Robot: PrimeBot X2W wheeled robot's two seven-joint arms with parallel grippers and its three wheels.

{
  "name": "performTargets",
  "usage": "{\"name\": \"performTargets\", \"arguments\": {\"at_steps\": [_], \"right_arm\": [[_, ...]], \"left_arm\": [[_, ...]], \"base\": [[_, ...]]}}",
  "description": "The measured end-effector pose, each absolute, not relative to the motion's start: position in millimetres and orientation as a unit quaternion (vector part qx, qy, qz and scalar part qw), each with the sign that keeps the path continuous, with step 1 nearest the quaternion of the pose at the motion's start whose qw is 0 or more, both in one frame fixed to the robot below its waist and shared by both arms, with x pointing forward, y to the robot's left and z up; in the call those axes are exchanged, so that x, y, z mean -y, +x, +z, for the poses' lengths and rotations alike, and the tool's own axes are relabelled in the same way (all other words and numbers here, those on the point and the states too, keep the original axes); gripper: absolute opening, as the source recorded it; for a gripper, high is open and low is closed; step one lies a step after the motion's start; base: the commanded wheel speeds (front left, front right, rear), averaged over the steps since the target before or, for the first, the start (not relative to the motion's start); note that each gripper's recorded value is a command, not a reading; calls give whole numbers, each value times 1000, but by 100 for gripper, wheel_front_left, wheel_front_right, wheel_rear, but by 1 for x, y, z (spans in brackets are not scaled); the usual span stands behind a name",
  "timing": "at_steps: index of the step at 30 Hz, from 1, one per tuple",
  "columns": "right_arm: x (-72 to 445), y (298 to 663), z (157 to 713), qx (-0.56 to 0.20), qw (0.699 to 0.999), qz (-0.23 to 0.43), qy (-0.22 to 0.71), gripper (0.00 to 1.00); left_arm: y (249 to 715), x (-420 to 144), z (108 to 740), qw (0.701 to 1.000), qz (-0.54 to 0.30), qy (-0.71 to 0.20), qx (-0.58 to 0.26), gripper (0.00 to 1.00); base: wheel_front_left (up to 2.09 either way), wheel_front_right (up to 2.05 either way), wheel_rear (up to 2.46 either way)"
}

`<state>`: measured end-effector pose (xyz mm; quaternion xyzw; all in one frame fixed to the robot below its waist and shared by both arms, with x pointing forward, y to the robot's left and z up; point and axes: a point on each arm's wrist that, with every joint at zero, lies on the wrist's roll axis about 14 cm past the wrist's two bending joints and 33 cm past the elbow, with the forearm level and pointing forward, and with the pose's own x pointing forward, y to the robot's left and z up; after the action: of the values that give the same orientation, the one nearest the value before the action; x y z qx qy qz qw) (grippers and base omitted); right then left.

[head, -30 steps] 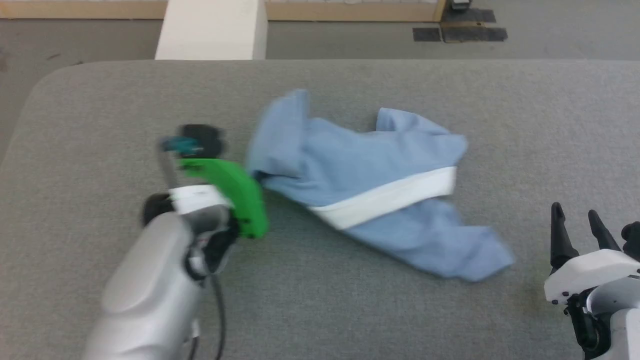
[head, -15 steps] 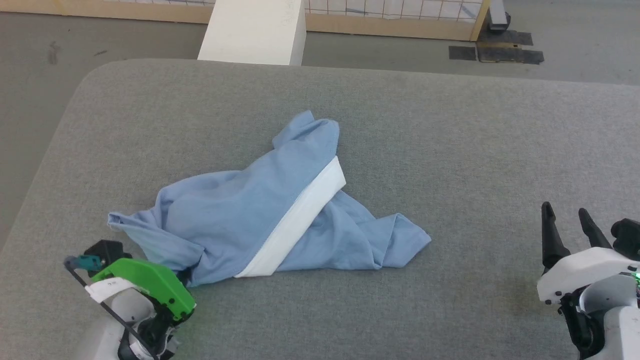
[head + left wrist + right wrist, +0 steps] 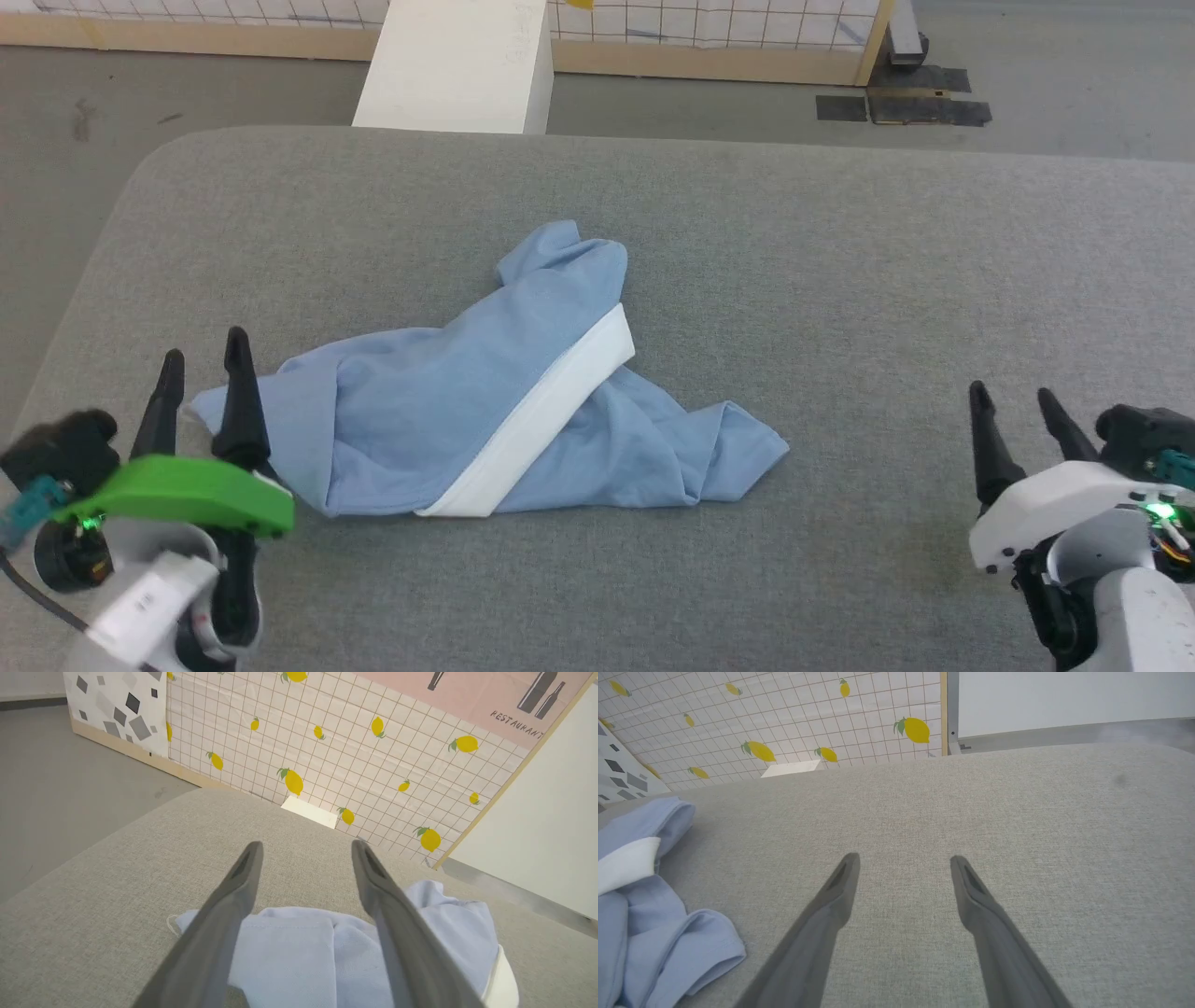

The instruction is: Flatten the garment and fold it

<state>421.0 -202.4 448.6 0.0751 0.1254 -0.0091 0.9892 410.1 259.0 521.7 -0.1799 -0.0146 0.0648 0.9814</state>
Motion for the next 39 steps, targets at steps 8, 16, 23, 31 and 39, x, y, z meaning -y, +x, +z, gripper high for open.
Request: {"name": "performTargets", "arguments": {"at_steps": [8, 16, 23, 31, 39], "right_arm": [[152, 423, 438, -177, 981, 73, 24, 100], [72, 427, 418, -313, 919, 219, -97, 100], [42, 416, 390, -410, 840, 290, -204, 100], [33, 404, 374, -470, 776, 337, -250, 23], [34, 414, 389, -434, 809, 343, -200, 0]], "left_arm": [[399, -246, 507, 991, 67, -111, 24, 100], [401, -244, 501, 993, 72, -91, 20, 100], [399, -247, 493, 993, 81, -84, 11, 100], [394, -252, 483, 992, 94, -87, -2, 100], [399, -249, 484, 993, 85, -85, 1, 100]], "base": [[0, 0, 0], [0, 0, 0], [0, 0, 0], [0, 0, 0], [0, 0, 0]]}}
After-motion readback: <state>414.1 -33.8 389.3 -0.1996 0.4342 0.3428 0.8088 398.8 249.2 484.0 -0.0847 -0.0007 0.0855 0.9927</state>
